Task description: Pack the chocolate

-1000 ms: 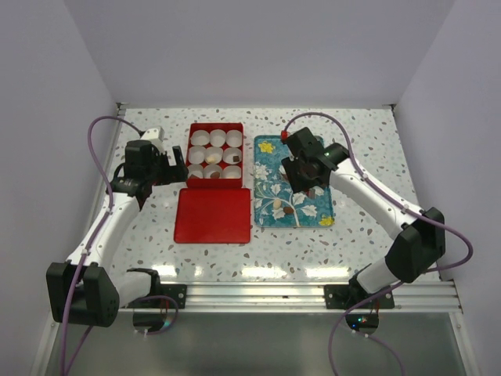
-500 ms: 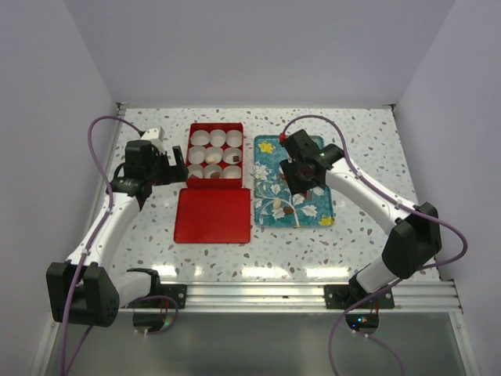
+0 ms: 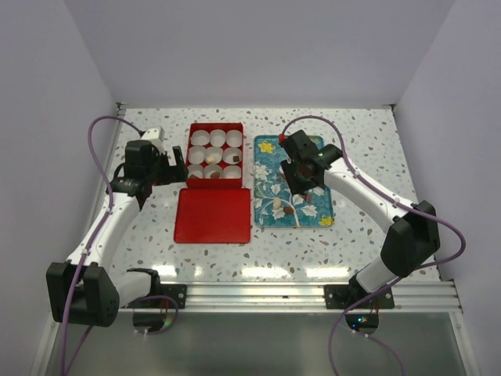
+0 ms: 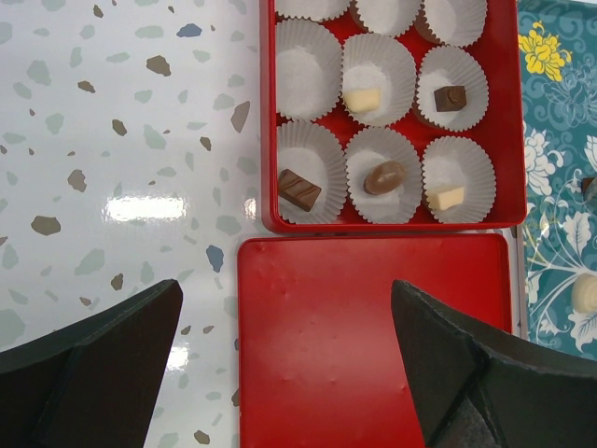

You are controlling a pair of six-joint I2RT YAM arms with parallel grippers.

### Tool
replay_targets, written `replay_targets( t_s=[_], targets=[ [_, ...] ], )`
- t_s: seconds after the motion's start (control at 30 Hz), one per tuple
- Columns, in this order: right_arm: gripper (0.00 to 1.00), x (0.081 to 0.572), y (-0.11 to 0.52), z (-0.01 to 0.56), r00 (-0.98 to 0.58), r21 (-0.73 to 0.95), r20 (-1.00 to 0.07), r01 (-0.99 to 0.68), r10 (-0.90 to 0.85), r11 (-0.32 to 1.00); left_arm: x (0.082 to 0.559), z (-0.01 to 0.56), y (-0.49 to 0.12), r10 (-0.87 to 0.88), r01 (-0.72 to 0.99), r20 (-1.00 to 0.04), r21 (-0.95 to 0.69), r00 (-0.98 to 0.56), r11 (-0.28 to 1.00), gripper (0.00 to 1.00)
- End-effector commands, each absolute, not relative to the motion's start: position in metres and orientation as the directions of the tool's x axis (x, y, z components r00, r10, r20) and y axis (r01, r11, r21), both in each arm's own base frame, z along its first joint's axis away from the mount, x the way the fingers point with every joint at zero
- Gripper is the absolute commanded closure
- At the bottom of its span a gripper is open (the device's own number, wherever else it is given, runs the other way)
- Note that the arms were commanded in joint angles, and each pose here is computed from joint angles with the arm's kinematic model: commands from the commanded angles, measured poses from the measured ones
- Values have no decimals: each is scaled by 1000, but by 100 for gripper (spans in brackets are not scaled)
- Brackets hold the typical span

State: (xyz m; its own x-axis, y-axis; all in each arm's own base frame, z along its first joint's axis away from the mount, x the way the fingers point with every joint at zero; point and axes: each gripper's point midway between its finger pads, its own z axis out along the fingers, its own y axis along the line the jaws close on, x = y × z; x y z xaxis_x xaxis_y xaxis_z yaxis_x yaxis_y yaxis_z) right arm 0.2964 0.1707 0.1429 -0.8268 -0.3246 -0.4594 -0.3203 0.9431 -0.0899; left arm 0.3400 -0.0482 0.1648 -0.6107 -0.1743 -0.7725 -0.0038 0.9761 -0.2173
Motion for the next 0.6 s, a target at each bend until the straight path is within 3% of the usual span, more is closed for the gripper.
replay_targets(
  t_s=[0.0,0.57],
  targets=[
    [65,306,175,152,-809,-89,-505,-298,-301,950,346,173,-49,-167,14,-800,-213,-576,977,0],
    [66,322,178,197,-753,-106,-580,-308,-310,946,342,174,-47,-172,5,-803,-212,-571,977,0]
  ],
)
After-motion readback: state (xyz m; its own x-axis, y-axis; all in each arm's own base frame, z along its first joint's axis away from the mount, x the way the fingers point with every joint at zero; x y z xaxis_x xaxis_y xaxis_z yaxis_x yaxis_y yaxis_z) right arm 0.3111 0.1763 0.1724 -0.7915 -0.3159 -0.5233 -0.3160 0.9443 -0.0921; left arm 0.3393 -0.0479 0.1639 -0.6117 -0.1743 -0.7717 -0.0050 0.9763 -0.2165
